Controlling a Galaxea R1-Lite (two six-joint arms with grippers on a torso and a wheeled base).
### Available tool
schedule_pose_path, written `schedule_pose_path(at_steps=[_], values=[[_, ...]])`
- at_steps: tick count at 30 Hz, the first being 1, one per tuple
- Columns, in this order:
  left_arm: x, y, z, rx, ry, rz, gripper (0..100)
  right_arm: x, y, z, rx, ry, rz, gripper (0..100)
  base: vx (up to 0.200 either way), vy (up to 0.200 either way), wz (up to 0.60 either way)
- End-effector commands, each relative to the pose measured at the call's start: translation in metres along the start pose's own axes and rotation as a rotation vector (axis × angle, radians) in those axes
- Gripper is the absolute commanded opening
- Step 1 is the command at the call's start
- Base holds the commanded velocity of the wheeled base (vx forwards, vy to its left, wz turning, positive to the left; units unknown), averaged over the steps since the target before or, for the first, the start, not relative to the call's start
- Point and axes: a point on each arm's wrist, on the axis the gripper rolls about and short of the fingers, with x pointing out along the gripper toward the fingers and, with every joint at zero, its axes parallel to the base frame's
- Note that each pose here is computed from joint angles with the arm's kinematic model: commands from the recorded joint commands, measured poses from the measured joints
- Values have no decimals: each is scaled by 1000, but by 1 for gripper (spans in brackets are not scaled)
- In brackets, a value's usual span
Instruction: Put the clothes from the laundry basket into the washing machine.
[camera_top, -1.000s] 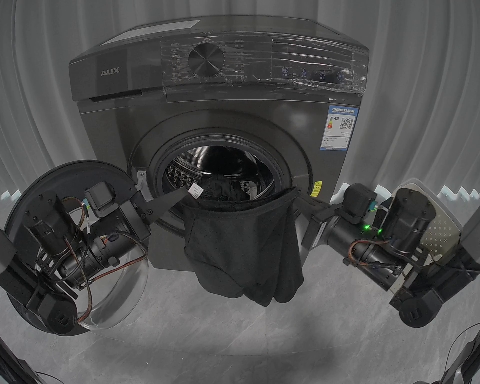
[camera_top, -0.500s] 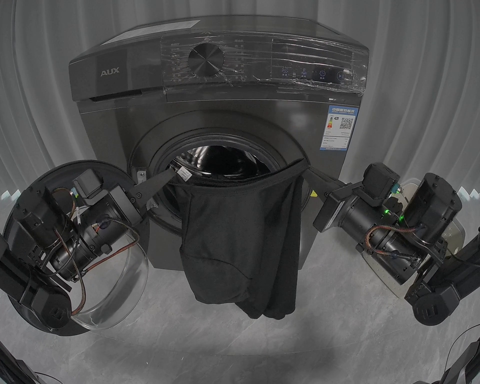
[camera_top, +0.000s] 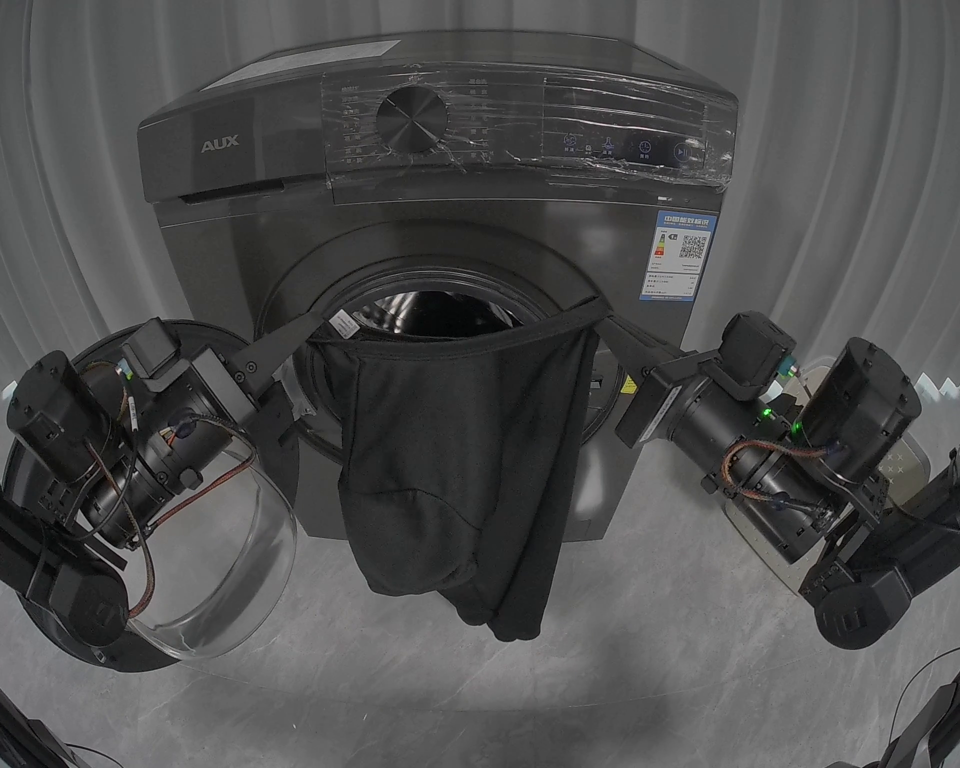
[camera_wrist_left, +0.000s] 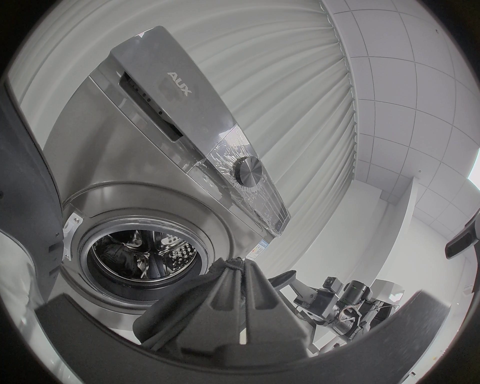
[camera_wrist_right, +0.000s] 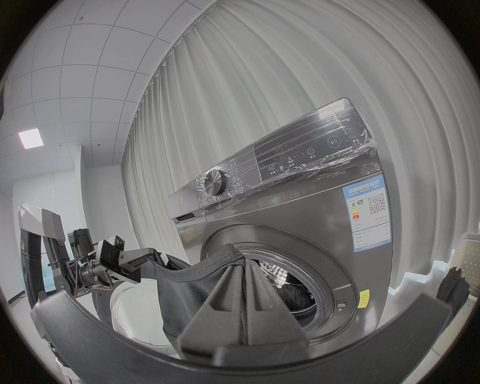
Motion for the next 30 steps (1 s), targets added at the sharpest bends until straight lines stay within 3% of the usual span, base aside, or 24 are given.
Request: schedule_pose_path(at_steps=[1, 15, 22, 23, 26, 30], values=[[-1, 1, 1, 2, -3, 2, 0, 1, 0, -4, -1, 10, -1, 0, 0, 0, 0], [-2, 1, -1, -2, 13, 0, 0, 2, 6, -5, 6, 10, 20, 0, 0, 0, 0], [-7, 17, -31, 24, 158, 20, 0, 12, 10, -18, 7, 33, 27, 0, 0, 0, 0], [-7, 19, -34, 22, 170, 23, 100, 15, 9, -21, 6, 42, 24, 0, 0, 0, 0], [-10, 23, -53, 5, 238, 41, 100, 26, 8, -33, 1, 62, 18, 0, 0, 0, 0], [-15, 30, -73, 40, 317, 62, 100, 35, 11, -39, 3, 77, 21, 0, 0, 0, 0]])
